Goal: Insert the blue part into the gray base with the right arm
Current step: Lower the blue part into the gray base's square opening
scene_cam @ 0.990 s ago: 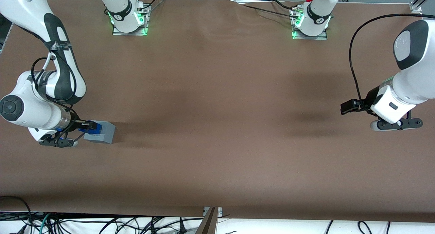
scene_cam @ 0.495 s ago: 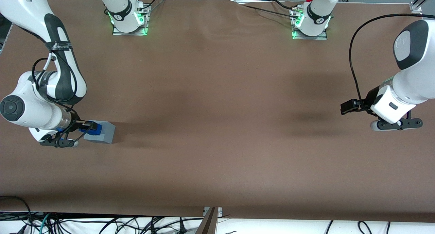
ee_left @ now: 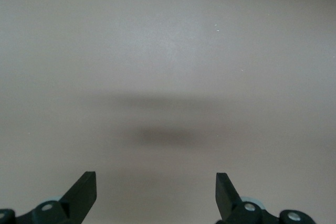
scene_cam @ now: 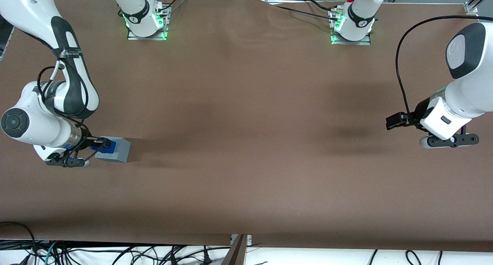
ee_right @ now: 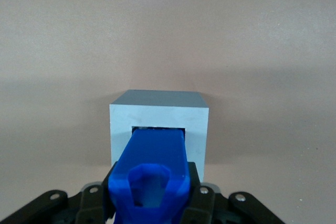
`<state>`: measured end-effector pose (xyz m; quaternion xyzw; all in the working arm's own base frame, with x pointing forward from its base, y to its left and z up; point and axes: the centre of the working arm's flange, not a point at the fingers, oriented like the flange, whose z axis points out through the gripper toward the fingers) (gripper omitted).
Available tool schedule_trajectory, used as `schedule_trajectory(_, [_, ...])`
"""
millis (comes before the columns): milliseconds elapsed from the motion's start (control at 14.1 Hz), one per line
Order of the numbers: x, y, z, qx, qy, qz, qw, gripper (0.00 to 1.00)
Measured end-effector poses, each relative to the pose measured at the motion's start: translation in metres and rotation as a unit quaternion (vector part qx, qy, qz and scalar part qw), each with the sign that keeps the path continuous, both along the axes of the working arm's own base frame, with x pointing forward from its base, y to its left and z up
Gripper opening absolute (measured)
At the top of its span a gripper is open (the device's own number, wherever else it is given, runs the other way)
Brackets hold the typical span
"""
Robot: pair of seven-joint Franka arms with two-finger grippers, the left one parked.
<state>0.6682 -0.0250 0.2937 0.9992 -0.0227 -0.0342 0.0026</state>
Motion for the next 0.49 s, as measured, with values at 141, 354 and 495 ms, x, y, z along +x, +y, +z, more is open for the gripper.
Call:
schedule_trajectory(141, [0.0004, 0.0000, -0.0008, 0.000, -0.001, 0.000, 1.0000, 0.51])
schedule_trajectory(354, [0.0007, 0.0001, -0.0036, 0.000, -0.001, 0.000, 1.0000, 0.51])
schedule_trajectory(495, [0.0008, 0.0006, -0.0038, 0.000, -0.001, 0.000, 1.0000, 0.51])
